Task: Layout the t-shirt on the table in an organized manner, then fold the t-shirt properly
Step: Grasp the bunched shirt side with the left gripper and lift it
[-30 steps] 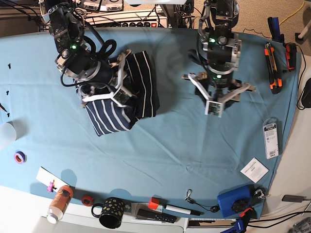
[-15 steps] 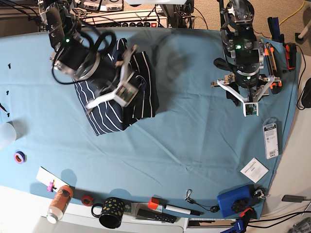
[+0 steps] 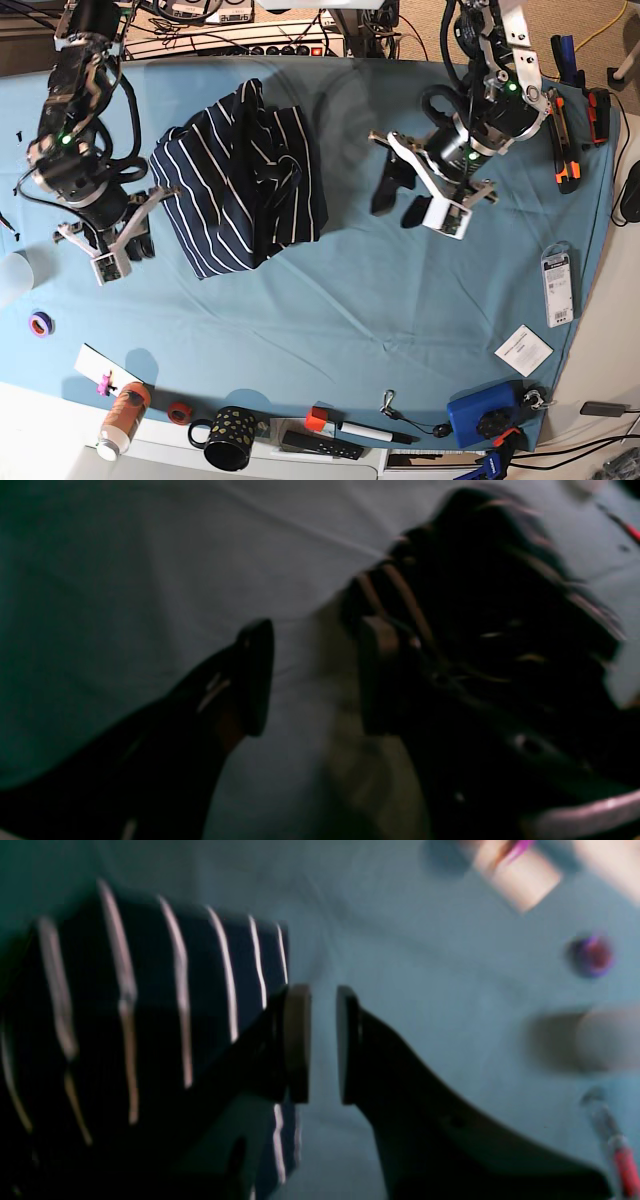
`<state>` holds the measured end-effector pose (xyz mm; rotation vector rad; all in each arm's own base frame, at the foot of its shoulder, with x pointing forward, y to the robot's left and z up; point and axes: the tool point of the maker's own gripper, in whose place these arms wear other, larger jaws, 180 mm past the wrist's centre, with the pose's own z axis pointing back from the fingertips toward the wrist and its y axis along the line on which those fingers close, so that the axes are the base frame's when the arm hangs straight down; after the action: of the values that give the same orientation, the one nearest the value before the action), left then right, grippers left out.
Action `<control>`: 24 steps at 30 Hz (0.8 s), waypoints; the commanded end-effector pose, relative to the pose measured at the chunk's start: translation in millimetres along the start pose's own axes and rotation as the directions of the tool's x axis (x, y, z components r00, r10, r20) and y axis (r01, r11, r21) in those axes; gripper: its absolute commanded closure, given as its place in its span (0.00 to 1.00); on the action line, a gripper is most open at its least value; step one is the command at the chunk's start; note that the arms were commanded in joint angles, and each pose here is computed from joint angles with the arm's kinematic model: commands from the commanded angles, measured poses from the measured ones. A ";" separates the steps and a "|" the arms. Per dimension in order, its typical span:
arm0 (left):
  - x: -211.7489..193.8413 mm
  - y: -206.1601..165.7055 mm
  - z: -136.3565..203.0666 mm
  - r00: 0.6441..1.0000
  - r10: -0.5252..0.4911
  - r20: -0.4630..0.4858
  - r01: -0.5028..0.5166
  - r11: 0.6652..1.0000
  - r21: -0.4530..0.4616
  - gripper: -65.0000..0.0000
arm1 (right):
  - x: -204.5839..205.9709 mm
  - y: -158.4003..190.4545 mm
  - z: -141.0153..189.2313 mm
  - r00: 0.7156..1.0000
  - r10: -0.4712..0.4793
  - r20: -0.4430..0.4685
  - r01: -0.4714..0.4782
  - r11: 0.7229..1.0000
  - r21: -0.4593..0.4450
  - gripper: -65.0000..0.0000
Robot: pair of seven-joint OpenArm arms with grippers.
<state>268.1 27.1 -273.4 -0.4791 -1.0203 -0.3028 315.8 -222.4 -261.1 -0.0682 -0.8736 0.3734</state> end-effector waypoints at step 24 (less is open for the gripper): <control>-15.2 -87.5 -70.4 0.983 -0.134 -0.125 0.102 0.967 -0.234 0.60 | -65.7 10.9 -33.7 0.977 -0.118 -0.175 0.153 0.967 0.204 0.85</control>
<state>267.3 -78.0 -312.1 -0.5629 -0.8293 -0.5621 290.3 -229.4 -346.7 0.1688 -0.6184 0.3184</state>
